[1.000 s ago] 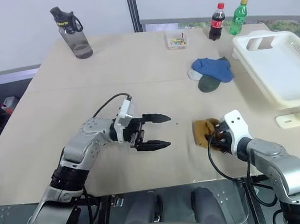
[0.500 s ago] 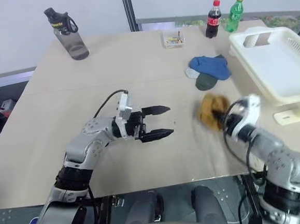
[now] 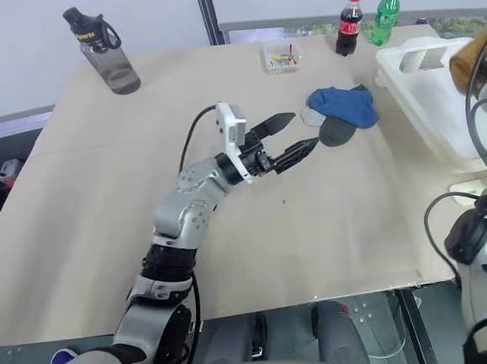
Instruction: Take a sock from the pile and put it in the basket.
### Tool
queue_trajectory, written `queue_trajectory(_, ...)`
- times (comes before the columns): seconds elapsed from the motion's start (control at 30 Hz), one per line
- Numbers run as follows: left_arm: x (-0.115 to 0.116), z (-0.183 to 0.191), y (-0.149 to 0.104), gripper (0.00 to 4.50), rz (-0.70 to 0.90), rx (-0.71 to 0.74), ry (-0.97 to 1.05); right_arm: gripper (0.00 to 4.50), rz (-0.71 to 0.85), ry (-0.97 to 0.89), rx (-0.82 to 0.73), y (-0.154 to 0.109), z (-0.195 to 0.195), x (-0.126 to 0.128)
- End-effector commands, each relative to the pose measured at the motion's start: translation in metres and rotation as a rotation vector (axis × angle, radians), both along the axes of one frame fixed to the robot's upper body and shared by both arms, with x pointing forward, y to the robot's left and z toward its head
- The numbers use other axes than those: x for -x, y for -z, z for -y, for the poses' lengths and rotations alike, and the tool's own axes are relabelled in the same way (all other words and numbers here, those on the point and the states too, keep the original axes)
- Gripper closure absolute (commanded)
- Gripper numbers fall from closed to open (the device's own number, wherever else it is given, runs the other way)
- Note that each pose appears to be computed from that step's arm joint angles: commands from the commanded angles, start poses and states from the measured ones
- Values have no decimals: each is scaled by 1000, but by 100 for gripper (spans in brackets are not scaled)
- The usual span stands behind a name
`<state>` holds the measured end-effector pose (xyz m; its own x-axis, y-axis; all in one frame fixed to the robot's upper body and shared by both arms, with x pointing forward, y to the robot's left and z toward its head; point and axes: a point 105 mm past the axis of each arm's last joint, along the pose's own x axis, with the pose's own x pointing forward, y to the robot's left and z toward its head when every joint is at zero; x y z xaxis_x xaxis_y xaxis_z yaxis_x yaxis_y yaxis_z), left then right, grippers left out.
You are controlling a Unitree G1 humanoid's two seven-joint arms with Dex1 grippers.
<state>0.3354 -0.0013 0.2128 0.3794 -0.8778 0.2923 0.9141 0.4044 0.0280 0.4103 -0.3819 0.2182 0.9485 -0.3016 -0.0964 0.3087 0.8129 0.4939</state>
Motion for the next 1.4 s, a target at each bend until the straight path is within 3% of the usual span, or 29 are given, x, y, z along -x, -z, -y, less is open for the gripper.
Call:
queue_trajectory(0.03,0,-2,-15,0,73,28,-35,449,-9,-4,-1,6,8,-1)
queue_trajectory(0.17,-2,-5,-10,0,59,18,-54,275,-59,-30,10,17,9,1)
queue_trajectory(0.3,-1,-9,-2,0,42,-7,-50,79,-99,-17,98,12,19,7)
queue_trajectory(0.37,1,-11,1,0,21,-15,-40,8,-108,-28,149,5,23,12)
queue_trajectory(0.57,0,-25,12,0,-21,-51,-49,8,-94,-21,322,-14,29,53)
queue_trajectory(0.7,1,-41,23,0,16,-105,-59,8,78,-159,540,-46,-27,88)
queue_trajectory(0.77,2,-54,30,0,-13,-131,-56,8,90,-261,723,-46,-61,105)
queue_trajectory(0.83,2,-66,33,0,-29,-137,-55,8,132,-348,791,-45,-90,117)
queue_trajectory(0.97,-1,-102,43,0,-44,-205,-120,8,114,-618,874,-7,-153,141)
queue_trajectory(1.13,12,-141,48,0,-47,-296,-150,8,-58,-748,899,56,-160,166)
queue_trajectory(1.4,33,-178,48,0,-83,-391,-175,8,-107,-801,897,72,-153,189)
